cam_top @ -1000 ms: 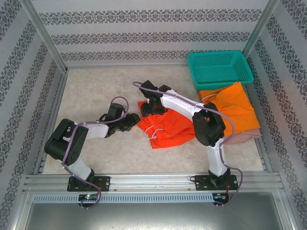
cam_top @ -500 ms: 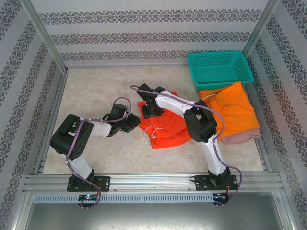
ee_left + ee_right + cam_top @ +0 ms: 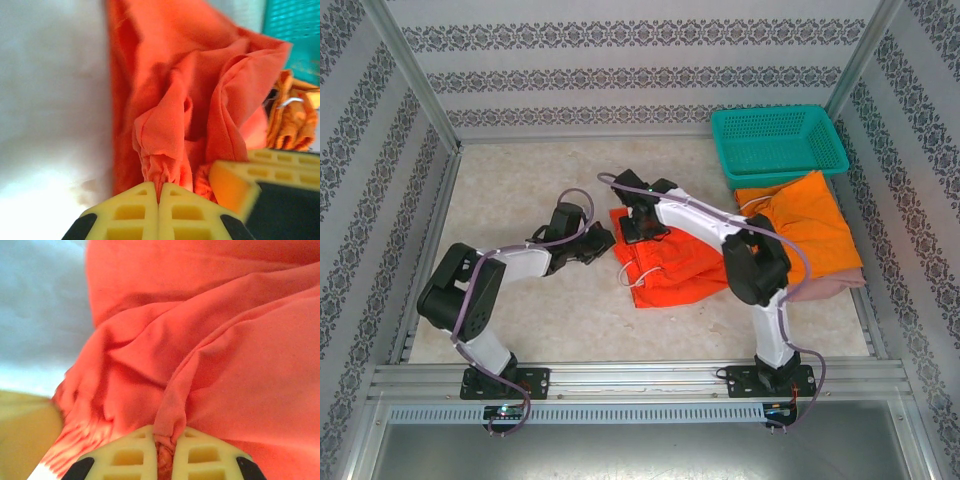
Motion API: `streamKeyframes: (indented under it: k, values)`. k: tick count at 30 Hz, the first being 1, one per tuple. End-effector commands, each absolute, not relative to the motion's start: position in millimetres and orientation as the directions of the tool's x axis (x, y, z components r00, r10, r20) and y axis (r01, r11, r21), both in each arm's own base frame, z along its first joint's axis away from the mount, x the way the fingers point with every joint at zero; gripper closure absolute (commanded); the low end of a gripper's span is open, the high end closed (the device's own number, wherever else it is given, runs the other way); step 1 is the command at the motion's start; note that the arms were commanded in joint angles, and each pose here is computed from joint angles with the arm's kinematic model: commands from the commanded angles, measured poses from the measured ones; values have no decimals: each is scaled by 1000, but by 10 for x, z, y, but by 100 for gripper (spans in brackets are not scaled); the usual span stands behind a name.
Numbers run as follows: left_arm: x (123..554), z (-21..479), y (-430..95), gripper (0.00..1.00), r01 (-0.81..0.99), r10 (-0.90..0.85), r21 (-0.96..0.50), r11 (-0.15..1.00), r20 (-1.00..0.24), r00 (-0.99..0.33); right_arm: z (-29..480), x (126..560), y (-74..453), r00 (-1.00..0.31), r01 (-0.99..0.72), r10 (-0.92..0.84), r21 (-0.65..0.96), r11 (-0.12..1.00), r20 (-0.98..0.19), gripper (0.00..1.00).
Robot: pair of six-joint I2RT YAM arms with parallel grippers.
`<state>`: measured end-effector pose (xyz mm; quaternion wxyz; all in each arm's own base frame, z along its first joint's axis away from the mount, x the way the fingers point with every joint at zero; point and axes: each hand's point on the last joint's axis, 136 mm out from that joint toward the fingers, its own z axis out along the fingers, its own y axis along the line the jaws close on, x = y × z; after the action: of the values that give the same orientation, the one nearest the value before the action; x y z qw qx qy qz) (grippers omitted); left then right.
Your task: Fold and stack the shorts
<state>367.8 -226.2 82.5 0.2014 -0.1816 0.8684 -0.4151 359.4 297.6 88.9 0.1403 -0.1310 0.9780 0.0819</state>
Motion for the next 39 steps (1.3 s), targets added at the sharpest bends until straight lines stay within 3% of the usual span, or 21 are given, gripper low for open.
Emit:
streamKeyframes:
  k: [1,8,15,18,21,23,28,33,39]
  values:
    - [3767,1109,-2327,100,-63,-440,-783,618,-279,-853,1420,3642,2921,-897,-266,-173,185,946,-406,96]
    - [4007,1179,-2413,100,-39,-410,-777,629,-289,-865,1636,3655,3047,-891,-267,-132,266,926,-435,94]
    - [4095,846,-2300,96,-107,-425,-766,634,-230,-875,1413,3751,3264,-917,-234,-98,322,918,-387,91]
    - [4132,716,-2192,82,-138,-443,-756,640,-216,-870,1252,3794,3344,-930,-199,-67,341,919,-362,86]
    - [4190,752,-1992,60,-155,-491,-764,626,-231,-840,1051,3834,3441,-946,-155,-30,373,915,-321,85]
    - [4197,827,-1798,52,-170,-528,-762,625,-252,-811,947,3865,3518,-955,-134,-10,399,907,-298,82]
    - [4042,1019,-1274,32,-222,-624,-747,627,-311,-717,813,3990,3714,-965,-78,53,474,877,-257,64]
    - [3819,1398,-1229,27,-155,-638,-779,608,-362,-680,743,4103,3786,-974,-30,94,533,846,-205,47]
    - [3609,1867,-1392,16,-57,-630,-818,573,-395,-668,1598,4221,3677,-944,-99,128,628,772,-305,15]
